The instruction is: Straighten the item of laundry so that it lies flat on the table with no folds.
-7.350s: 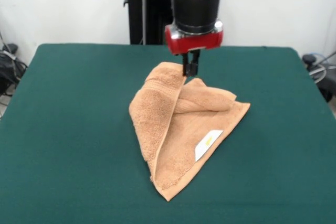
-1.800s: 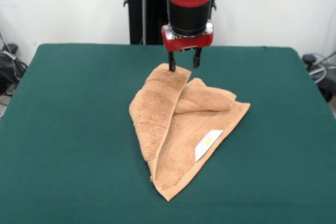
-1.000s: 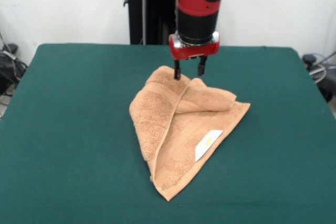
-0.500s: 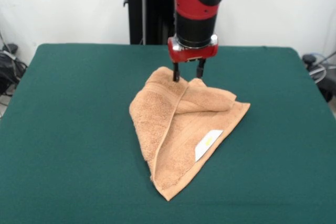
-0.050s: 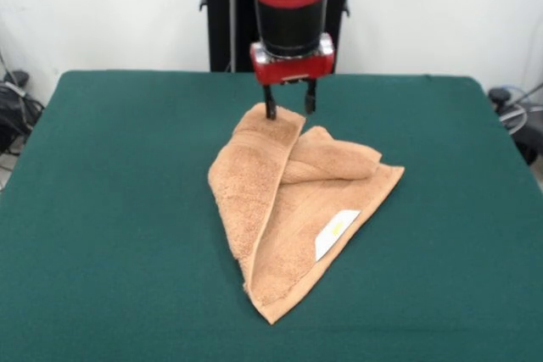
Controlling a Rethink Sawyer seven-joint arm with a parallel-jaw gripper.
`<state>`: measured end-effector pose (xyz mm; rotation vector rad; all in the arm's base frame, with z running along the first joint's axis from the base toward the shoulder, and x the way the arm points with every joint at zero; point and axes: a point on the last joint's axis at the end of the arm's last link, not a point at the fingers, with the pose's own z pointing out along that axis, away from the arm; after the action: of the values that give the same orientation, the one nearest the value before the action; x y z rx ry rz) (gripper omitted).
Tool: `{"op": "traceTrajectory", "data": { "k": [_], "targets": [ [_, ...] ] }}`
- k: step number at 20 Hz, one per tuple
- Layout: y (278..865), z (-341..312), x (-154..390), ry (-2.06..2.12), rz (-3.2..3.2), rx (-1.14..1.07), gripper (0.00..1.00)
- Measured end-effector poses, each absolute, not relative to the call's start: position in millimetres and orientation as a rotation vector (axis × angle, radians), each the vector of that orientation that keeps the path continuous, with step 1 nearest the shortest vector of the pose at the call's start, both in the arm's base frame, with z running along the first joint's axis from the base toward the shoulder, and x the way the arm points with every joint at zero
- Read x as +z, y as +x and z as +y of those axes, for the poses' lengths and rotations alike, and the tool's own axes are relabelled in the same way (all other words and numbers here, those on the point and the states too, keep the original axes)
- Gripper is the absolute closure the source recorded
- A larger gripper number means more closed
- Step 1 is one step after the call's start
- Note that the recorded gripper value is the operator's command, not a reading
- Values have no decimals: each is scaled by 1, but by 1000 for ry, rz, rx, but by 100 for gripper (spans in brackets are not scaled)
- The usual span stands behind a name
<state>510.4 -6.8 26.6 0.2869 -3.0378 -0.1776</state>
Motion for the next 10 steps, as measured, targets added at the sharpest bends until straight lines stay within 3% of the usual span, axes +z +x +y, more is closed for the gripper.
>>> {"op": "traceTrajectory", "data": {
  "k": [5, 6, 10],
  "targets": [
    [500, -26, 34, 245, -3100, -177, 0],
    [498, -29, 34, 241, -3111, -173, 100],
    [491, -31, 35, 274, -3155, -140, 100]
  ]
}}
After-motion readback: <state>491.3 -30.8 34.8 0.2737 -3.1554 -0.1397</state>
